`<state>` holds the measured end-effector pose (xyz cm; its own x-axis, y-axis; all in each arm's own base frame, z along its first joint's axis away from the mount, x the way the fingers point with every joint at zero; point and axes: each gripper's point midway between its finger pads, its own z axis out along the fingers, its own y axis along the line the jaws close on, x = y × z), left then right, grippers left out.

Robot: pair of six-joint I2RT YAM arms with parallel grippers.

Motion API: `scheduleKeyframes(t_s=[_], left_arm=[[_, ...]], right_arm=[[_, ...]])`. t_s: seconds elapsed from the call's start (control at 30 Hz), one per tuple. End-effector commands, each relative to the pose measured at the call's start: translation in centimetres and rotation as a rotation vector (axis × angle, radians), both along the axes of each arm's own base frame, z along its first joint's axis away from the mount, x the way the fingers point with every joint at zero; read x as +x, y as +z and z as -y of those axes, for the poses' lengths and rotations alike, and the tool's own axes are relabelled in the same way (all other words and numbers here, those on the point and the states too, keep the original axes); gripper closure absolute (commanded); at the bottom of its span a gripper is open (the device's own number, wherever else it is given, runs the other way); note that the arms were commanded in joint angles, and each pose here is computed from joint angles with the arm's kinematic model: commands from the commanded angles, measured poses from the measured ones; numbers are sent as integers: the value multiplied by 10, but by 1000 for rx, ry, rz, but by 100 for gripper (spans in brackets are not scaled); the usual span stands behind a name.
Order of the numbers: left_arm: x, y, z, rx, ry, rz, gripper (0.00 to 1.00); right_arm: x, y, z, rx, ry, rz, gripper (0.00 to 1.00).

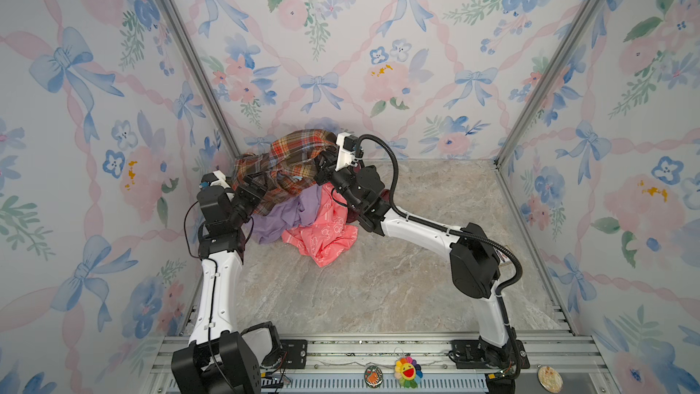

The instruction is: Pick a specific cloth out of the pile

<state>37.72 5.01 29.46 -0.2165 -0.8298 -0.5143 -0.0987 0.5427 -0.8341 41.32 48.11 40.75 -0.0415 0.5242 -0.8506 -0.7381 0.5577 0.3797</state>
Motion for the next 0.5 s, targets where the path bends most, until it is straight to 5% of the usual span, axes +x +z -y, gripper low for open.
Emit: scheduleKeyframes(t_s=[0.0,0.47], left_arm=[[-6,20,9,-102,-81,113,10],[10,-11,-2,-308,-32,162,2]], right_arm=[[-15,57,28,82,1,72,100],[-42,76,34,103,47,106,100]])
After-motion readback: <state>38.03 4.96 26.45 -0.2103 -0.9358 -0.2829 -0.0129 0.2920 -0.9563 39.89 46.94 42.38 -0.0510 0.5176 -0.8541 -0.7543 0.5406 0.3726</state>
